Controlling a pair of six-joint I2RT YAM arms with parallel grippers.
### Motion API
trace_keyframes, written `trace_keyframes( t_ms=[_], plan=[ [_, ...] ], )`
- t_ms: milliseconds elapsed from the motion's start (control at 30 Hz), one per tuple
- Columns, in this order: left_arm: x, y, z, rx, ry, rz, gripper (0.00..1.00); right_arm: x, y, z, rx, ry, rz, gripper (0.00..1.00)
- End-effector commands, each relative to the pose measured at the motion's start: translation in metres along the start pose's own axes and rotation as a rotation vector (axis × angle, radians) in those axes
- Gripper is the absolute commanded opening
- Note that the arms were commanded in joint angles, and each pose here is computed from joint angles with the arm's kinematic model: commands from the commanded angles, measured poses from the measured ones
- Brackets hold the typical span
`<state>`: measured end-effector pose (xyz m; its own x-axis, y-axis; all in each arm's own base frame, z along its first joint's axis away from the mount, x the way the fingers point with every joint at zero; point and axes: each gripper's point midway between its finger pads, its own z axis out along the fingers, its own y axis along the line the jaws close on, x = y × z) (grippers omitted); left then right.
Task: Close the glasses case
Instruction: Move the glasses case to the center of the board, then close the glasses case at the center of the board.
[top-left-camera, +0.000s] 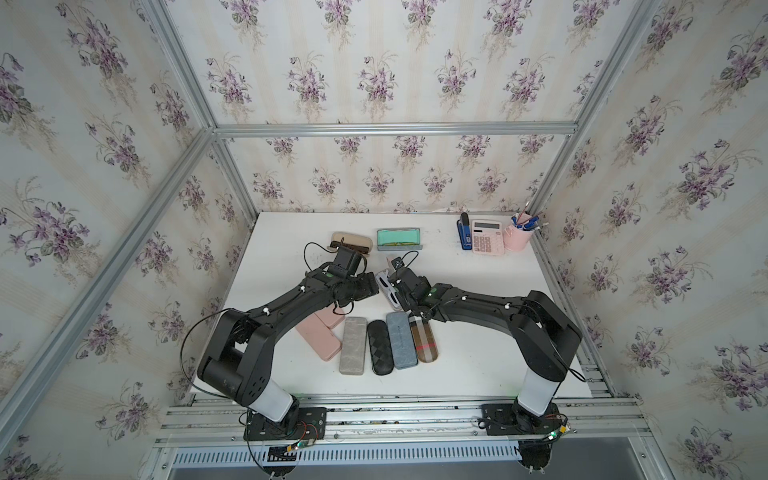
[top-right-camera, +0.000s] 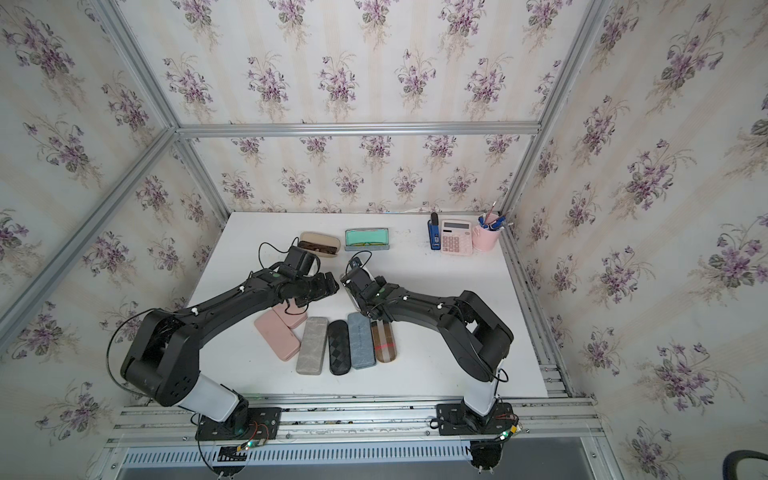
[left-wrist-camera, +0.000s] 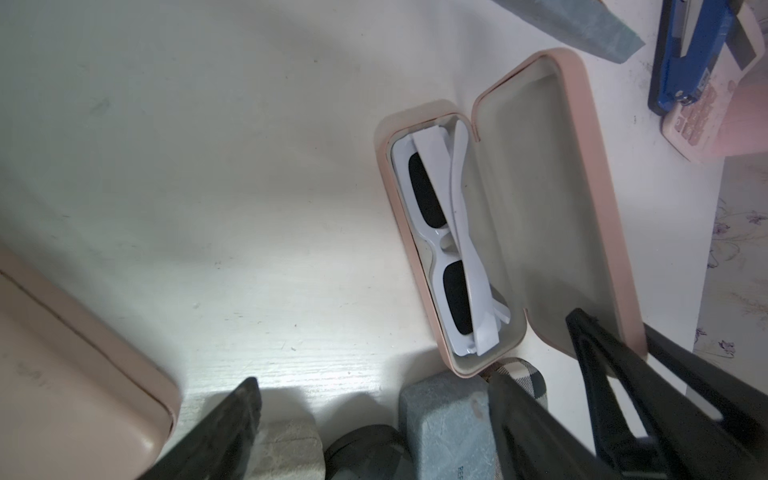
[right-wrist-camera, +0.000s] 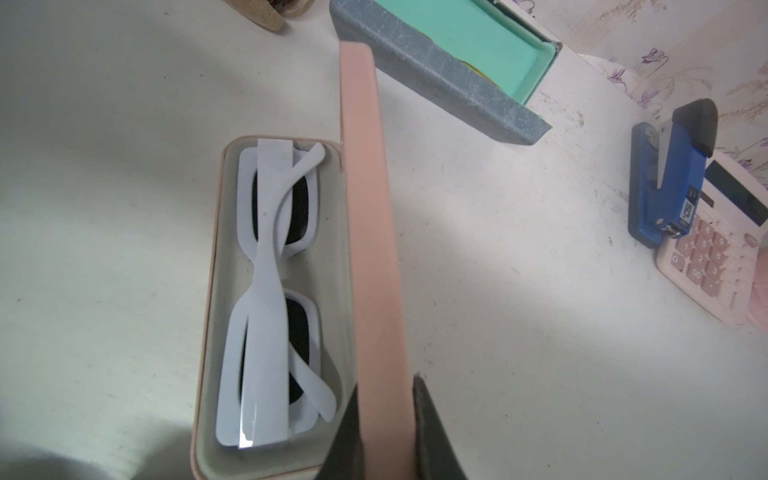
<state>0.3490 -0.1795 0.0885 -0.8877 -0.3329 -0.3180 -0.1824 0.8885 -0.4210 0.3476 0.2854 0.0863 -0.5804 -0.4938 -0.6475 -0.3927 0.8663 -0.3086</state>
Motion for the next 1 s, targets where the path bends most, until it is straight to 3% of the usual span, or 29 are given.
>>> trace_keyframes(
  t_ms=[0,300,467,633,833,967],
  plan=[
    [-0.007,-0.009,0.009,0.034,-0.008,-0.045,0.88,-0.007,0.001,-0.001,-0.006,-0.025,0.034,0.17],
    [-0.005,-0.007,0.037,0.013,0.024,-0.133,0.81,-0.006,0.001,-0.006,-0.024,-0.034,0.054,0.27],
    [-0.004,-0.005,0.041,-0.005,0.020,-0.146,0.69,-0.008,0.002,-0.008,-0.034,-0.042,0.056,0.33],
    [-0.004,-0.004,0.049,-0.018,0.039,-0.143,0.50,-0.014,0.004,-0.012,-0.058,-0.056,0.066,0.44],
    [-0.004,-0.006,0.054,-0.020,0.048,-0.147,0.46,-0.027,0.004,-0.028,-0.108,-0.098,0.083,0.60],
    [-0.005,-0.010,0.058,-0.029,0.051,-0.146,0.45,-0.034,0.007,-0.037,-0.147,-0.109,0.088,0.63]
  ],
)
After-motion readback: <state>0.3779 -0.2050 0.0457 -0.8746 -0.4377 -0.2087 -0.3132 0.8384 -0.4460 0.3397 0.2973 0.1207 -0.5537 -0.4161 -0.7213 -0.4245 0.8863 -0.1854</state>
